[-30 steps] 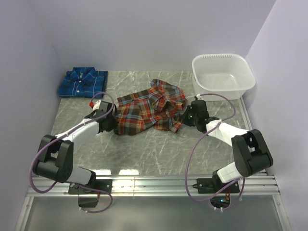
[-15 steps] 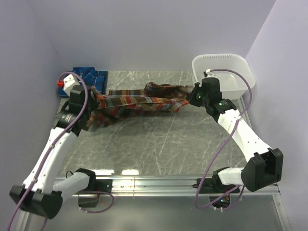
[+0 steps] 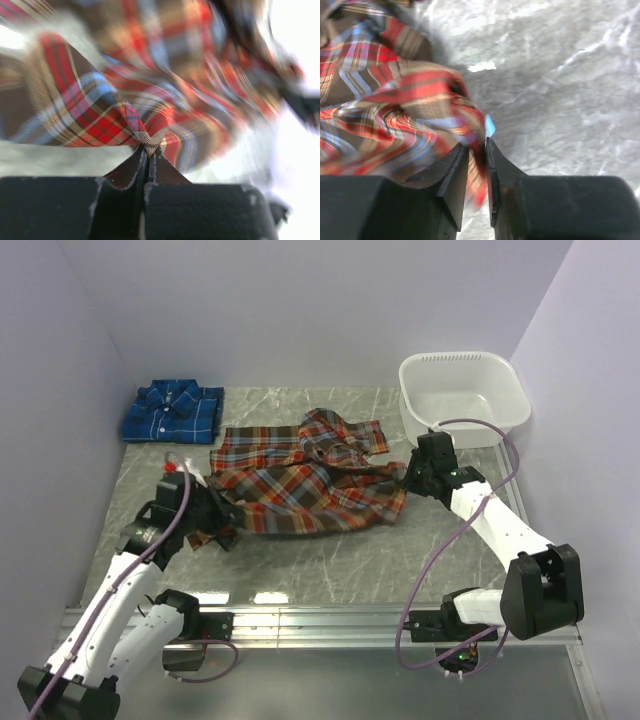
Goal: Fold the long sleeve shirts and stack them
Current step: Flatten the shirt out
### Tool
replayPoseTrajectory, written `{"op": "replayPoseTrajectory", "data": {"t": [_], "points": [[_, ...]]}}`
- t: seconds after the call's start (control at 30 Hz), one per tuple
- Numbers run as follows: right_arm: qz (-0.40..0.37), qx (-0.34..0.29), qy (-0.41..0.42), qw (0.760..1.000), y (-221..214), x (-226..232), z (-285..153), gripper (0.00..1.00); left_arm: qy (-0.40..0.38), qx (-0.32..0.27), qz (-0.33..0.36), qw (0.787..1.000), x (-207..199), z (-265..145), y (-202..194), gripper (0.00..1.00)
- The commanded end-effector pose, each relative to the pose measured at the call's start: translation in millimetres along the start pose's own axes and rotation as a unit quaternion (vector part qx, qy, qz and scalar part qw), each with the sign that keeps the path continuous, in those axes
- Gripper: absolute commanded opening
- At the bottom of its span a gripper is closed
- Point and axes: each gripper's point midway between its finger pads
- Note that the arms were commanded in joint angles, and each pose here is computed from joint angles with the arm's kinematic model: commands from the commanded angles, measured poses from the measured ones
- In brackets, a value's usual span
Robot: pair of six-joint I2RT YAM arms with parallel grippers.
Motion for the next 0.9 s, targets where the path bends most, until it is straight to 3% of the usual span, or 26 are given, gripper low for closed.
{"op": "replayPoseTrajectory", "data": {"t": [0.0,0.07,0.1,0.13,0.17,0.3,0.43,0.47,0.57,0.67,0.73,0.87], "points": [[0.009,-0.052,0.016,0.998,26,10,-6,0.35,-0.176,0.057,-0.002,0.983,-65,-3,-25,0.01],[0.008,-0.053,0.017,0.998,27,11,-7,0.41,-0.208,0.091,0.017,0.974,-84,-1,-42,0.01],[0.005,-0.057,0.020,0.998,29,13,-8,0.52,-0.223,0.097,0.028,0.969,-95,-2,-44,0.01],[0.004,-0.062,0.025,0.998,31,15,-11,0.57,-0.243,0.092,0.041,0.965,-108,-2,-43,0.01],[0.003,-0.067,0.029,0.997,33,16,-14,0.65,-0.262,0.119,0.064,0.956,-124,-3,-60,0.01],[-0.031,-0.070,0.094,0.993,29,41,-30,0.72,-0.340,0.155,0.140,0.917,-179,-16,-88,0.09],[-0.070,-0.056,0.167,0.982,15,70,-48,0.72,-0.388,0.197,0.212,0.875,-210,-26,-122,0.38],[-0.081,-0.050,0.179,0.979,9,76,-50,0.72,-0.380,0.209,0.219,0.874,-208,-22,-128,0.52],[-0.123,-0.017,0.213,0.969,-17,94,-53,0.72,-0.356,0.166,0.236,0.889,-213,-19,-106,0.70],[-0.151,0.018,0.218,0.964,-46,102,-48,0.71,-0.285,0.094,0.238,0.924,-200,-13,-71,0.80],[-0.159,0.054,0.230,0.959,-69,108,-44,0.69,-0.197,0.046,0.211,0.956,-172,0,-40,0.82],[-0.208,0.129,0.267,0.932,-136,129,-52,0.66,-0.057,-0.012,0.129,0.990,-98,14,11,0.83]]}}
Point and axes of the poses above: each gripper's point midway between its finger pads, its own z axis out along the fingers, its own x axis along the line the jaws close on, y = z × x, and after that the axes turned 15 degrees about z, right-handed
